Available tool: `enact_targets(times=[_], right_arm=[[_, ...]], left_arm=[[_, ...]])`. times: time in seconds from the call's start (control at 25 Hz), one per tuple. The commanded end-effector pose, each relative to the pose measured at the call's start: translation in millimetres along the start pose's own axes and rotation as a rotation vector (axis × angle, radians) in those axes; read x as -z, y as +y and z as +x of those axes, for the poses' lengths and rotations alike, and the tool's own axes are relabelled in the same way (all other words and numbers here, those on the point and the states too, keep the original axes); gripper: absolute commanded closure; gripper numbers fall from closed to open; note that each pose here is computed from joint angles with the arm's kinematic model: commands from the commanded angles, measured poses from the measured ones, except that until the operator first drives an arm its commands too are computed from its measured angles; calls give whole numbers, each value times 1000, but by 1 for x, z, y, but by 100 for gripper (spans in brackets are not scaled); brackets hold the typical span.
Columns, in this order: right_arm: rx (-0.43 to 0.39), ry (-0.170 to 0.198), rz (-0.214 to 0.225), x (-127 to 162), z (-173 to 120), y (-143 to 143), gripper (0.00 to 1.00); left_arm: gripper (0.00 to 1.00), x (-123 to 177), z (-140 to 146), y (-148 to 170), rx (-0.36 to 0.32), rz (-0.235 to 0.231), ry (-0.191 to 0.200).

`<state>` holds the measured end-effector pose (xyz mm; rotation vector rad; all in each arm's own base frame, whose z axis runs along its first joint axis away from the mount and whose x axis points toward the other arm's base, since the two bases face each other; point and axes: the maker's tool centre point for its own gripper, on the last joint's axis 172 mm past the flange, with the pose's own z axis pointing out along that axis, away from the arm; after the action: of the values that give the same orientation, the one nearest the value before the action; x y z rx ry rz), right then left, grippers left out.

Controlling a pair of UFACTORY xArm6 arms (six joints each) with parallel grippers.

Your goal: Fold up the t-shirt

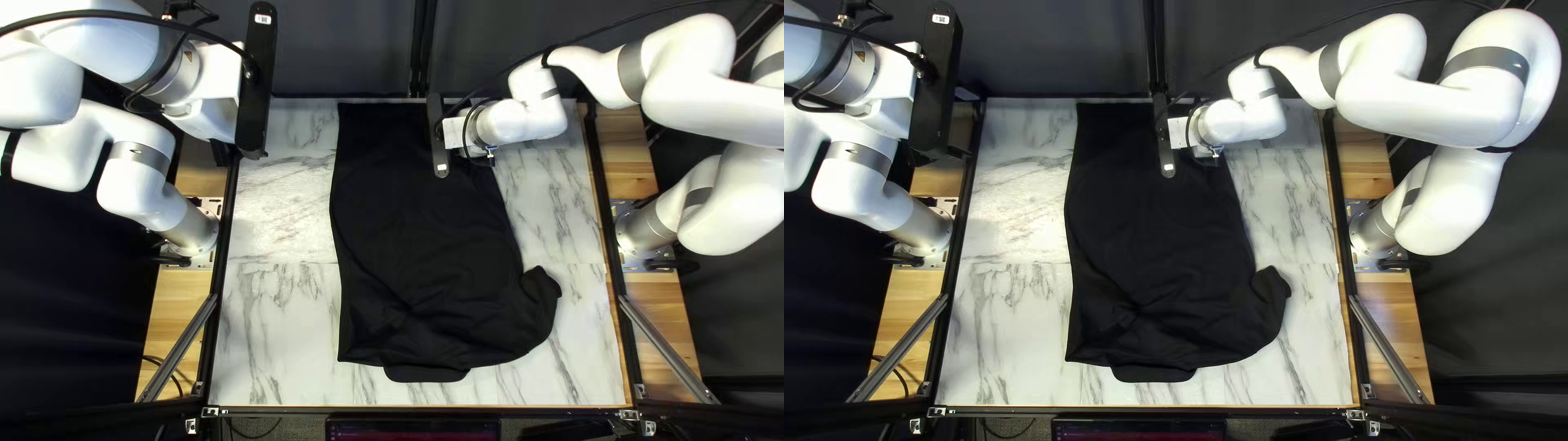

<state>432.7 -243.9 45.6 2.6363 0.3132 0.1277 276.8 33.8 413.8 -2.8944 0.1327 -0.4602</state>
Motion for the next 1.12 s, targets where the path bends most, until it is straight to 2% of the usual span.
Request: enact_targets(times=[0.04, 0.28, 0.56, 0.88, 1.12], right_arm=[[25, -9, -21, -2, -5, -1, 0], [56, -11, -29, 3, -12, -10, 0], [95, -8, -28, -6, -15, -5, 0], [117, -27, -35, -4, -23, -7, 0], [133, -35, -42, -12, -22, 1, 0]], left_arm=[[0, 0, 0, 0, 0, 0, 0], [0, 0, 0, 0, 0, 0, 0], [0, 0, 0, 0, 0, 0, 0], [0, 0, 0, 0, 0, 0, 0], [0, 0, 0, 0, 0, 0, 0]])
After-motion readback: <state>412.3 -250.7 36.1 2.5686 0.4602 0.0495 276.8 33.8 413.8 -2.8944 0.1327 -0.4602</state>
